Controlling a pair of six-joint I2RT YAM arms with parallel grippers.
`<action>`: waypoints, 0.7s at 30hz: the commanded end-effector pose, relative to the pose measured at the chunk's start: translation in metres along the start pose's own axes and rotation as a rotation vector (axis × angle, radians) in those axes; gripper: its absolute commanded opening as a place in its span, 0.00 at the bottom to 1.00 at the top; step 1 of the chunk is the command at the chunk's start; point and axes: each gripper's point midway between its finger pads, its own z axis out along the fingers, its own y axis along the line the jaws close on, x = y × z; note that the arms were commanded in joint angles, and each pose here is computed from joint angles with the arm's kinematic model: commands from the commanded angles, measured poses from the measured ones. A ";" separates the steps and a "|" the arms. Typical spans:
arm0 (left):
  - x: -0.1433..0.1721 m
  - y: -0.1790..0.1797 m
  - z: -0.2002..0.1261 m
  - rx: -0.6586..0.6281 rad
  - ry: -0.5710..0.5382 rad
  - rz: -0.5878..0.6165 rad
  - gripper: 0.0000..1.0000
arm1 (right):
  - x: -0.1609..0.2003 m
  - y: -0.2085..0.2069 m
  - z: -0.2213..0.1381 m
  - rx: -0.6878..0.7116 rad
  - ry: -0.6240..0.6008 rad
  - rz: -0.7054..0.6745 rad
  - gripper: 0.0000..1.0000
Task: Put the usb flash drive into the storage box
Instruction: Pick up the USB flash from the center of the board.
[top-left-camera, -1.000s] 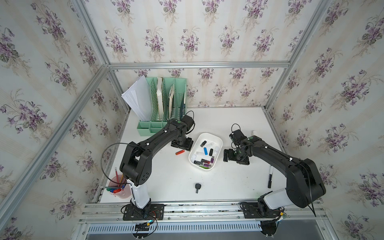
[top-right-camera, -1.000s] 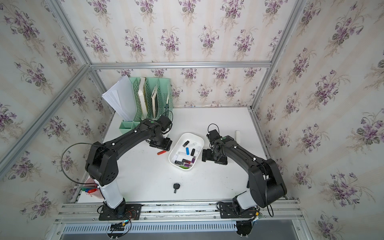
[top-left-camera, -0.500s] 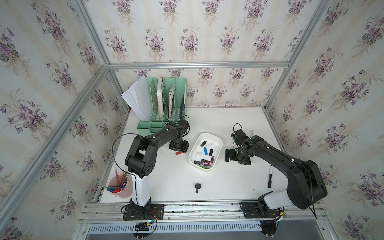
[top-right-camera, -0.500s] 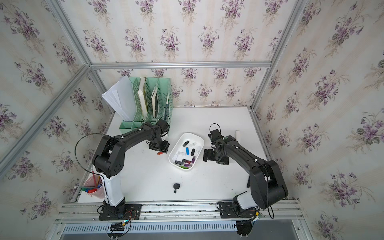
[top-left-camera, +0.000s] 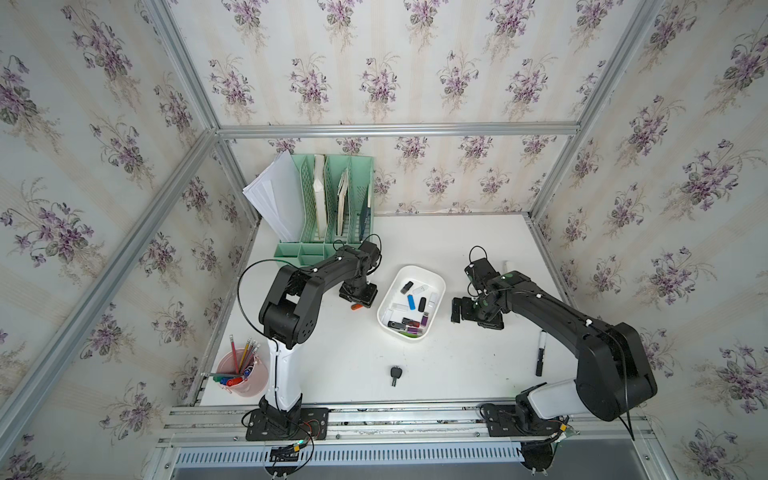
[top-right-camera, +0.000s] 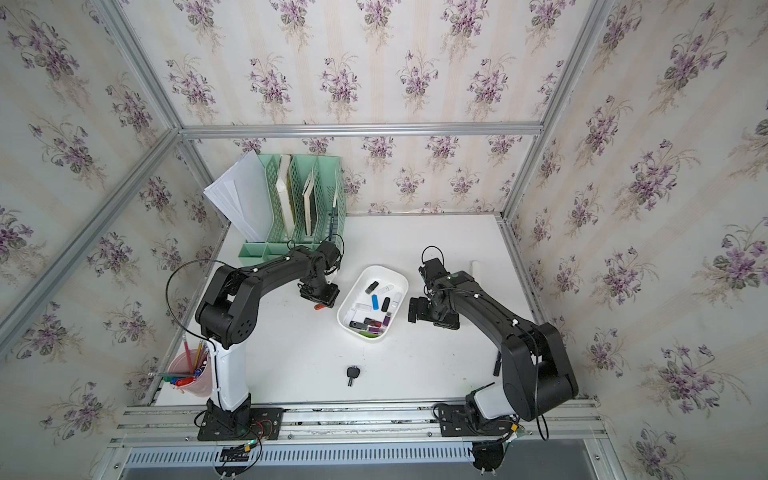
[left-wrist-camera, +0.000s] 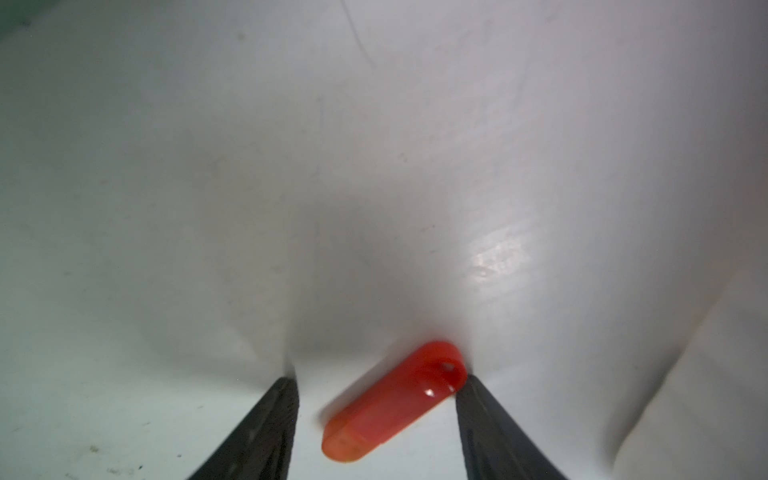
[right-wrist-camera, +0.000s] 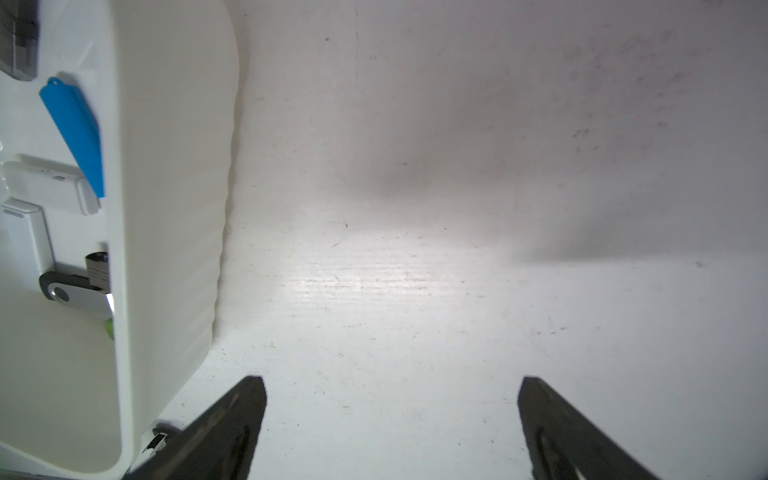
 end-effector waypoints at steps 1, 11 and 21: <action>0.003 0.002 0.006 -0.010 0.017 0.012 0.61 | 0.003 -0.003 -0.001 0.011 0.008 -0.008 1.00; 0.019 0.002 0.014 -0.007 0.054 -0.003 0.36 | 0.004 -0.003 0.001 0.005 0.012 -0.005 1.00; 0.026 0.003 0.009 -0.010 0.055 -0.019 0.24 | 0.003 -0.002 0.004 0.003 0.013 -0.003 1.00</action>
